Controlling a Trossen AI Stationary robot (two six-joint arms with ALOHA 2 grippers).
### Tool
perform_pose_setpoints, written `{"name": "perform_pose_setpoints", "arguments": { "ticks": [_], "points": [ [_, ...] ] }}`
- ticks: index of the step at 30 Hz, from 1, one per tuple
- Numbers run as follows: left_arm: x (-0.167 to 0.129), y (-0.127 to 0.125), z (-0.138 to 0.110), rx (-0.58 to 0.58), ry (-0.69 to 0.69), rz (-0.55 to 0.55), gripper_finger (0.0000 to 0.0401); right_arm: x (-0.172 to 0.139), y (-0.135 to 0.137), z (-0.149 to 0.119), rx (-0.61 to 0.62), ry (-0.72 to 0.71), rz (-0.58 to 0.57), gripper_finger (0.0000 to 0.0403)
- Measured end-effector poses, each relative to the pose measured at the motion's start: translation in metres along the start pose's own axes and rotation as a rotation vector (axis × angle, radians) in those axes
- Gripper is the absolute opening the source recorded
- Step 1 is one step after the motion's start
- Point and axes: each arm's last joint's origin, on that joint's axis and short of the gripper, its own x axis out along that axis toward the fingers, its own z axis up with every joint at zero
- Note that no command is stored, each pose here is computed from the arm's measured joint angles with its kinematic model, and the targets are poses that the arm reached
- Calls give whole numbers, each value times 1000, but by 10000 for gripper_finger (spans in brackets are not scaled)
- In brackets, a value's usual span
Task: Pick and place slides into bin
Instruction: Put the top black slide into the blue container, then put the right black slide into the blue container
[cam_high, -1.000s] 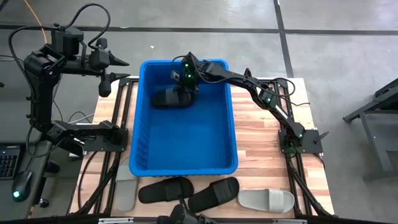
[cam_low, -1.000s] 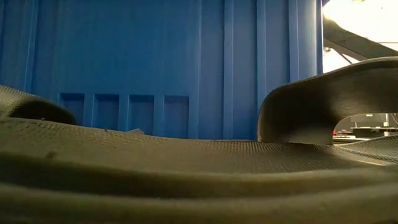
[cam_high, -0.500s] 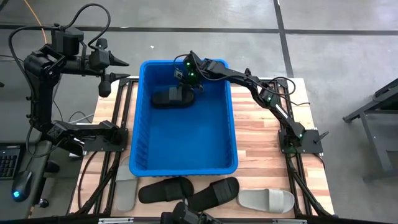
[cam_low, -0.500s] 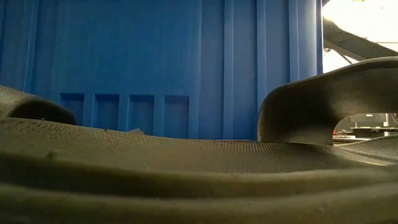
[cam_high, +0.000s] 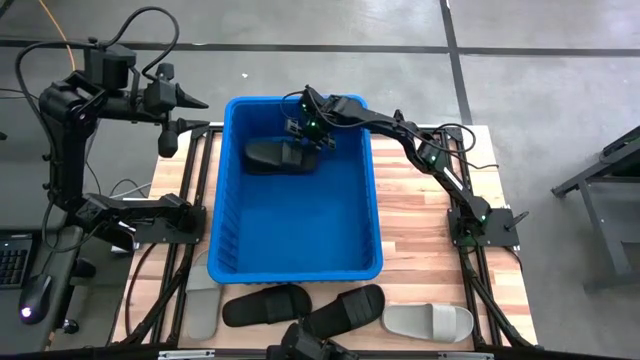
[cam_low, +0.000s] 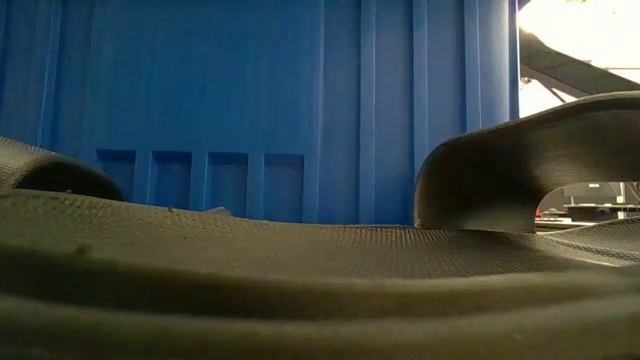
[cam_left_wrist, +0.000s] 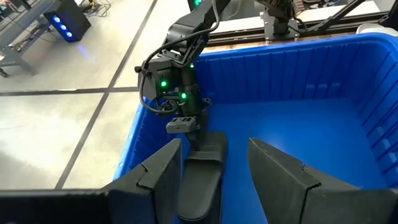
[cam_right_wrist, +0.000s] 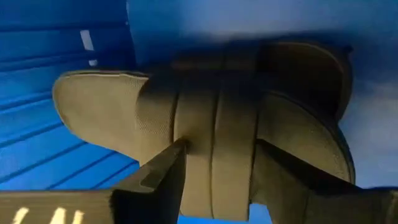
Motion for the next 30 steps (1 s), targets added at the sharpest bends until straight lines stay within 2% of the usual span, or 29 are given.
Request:
{"name": "perform_pose_setpoints", "arguments": {
  "ticks": [6, 13, 18, 21, 26, 30],
  "points": [
    [5, 3, -1, -17, 19, -17, 173, -9, 3, 2, -5, 5, -1, 173],
    [8, 5, -3, -38, 42, -37, 172, -38, 8, 8, -27, 30, 56, 173],
    [9, 5, -3, -36, 48, -42, 172, -46, 5, 5, -41, 98, 50, 173],
    [9, 5, -4, -55, 55, -46, 172, -55, 8, -1, -84, 171, 89, 172],
    [8, 4, -4, -212, 53, -45, 172, -71, 19, -21, -146, 251, 137, 173],
    [6, 0, -2, -354, -3, -119, 172, -94, 35, -46, -249, 275, 197, 172]
  ]
}}
